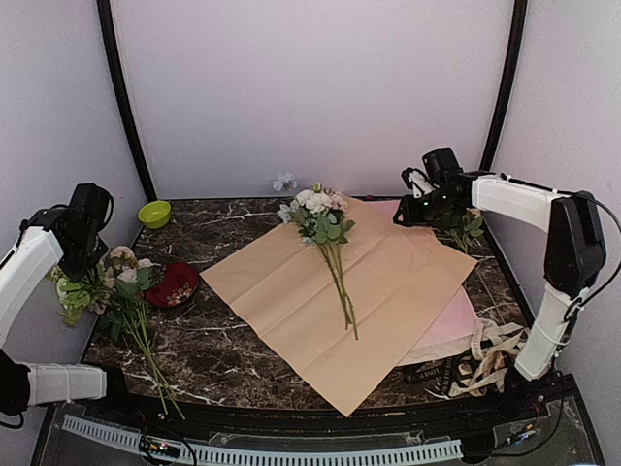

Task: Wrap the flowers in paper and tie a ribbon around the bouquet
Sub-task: Pick up the fake flower from the corner of the board, then pass from the left arm to the right

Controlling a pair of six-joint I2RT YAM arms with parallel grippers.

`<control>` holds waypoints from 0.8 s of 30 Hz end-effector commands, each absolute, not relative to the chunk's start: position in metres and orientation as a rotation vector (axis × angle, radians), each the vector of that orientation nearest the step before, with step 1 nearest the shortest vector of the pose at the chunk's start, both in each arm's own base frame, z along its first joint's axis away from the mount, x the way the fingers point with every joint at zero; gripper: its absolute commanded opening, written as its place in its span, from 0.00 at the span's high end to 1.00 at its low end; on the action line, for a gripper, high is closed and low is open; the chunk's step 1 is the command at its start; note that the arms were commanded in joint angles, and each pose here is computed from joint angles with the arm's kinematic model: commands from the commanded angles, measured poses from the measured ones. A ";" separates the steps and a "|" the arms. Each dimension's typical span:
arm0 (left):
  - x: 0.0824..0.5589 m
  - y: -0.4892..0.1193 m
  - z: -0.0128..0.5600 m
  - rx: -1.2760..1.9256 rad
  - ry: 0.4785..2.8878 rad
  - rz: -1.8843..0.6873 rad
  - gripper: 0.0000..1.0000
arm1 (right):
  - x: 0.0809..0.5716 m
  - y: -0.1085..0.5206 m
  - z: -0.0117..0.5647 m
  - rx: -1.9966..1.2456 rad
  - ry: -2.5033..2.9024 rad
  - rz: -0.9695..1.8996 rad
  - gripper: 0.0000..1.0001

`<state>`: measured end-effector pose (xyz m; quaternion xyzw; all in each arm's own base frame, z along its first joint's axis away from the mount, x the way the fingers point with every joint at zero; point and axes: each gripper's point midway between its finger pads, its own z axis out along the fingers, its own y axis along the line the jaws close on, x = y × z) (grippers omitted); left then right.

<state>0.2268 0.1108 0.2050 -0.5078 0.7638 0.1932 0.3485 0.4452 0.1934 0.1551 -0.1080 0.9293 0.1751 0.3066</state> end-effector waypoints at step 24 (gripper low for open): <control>0.377 -0.202 0.425 0.054 1.205 -0.783 1.00 | 0.351 0.459 0.354 -0.815 1.540 1.528 0.47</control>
